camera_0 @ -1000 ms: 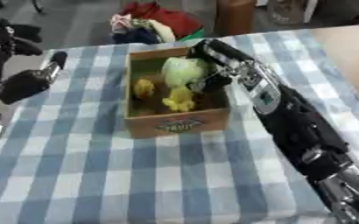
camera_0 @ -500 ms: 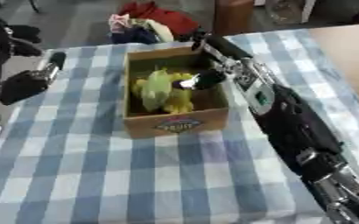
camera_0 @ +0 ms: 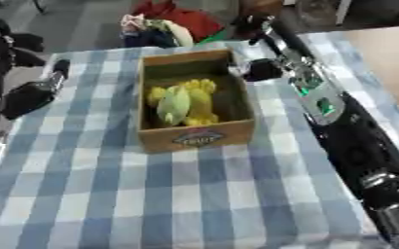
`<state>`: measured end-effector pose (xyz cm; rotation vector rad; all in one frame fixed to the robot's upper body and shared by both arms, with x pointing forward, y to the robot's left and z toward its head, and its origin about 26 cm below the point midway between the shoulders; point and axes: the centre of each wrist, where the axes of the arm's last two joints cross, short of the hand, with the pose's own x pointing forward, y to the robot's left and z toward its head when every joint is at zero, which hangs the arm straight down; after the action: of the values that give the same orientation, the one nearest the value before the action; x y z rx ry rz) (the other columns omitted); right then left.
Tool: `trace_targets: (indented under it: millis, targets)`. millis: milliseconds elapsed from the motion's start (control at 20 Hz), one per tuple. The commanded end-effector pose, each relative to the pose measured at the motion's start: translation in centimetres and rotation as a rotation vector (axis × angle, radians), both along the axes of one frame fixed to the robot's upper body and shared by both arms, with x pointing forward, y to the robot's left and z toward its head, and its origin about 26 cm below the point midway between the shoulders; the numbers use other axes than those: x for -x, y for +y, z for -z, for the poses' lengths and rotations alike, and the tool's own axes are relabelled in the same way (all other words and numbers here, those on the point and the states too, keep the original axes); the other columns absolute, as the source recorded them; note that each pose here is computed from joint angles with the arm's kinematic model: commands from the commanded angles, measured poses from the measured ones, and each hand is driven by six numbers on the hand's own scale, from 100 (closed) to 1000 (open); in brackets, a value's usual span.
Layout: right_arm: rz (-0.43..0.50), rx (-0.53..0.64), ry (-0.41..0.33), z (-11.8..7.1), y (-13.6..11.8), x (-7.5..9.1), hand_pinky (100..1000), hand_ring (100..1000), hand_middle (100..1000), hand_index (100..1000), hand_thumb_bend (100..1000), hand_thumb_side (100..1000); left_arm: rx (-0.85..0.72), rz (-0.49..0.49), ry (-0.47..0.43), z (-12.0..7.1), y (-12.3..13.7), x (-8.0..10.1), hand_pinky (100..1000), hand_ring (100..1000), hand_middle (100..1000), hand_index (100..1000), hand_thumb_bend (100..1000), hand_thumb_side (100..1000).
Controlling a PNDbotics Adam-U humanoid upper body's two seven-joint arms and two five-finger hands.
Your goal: Pick up objects on the table and place them in the box.
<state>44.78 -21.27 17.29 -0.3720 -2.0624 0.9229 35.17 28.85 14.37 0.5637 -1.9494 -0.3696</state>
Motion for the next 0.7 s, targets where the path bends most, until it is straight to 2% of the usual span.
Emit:
trace_targets:
  millis: [50,350,700]
  targets:
    - [-0.010,-0.060,-0.042,-2.7,-1.6,0.8,626,759,665,816,449,194,0.032,-0.009,-0.019,0.0,0.3,0.0,712,594,611,716,344,157]
    - [-0.035,-0.103,-0.030,-3.2,-2.4,2.1,628,775,704,827,447,195,0.088,0.029,0.016,1.9,-0.5,0.3,725,635,656,723,333,162]
    - [-0.075,-0.127,-0.014,-3.2,-2.4,2.6,630,791,725,837,444,206,0.085,0.098,0.087,4.1,-1.2,0.6,745,698,725,750,332,178]
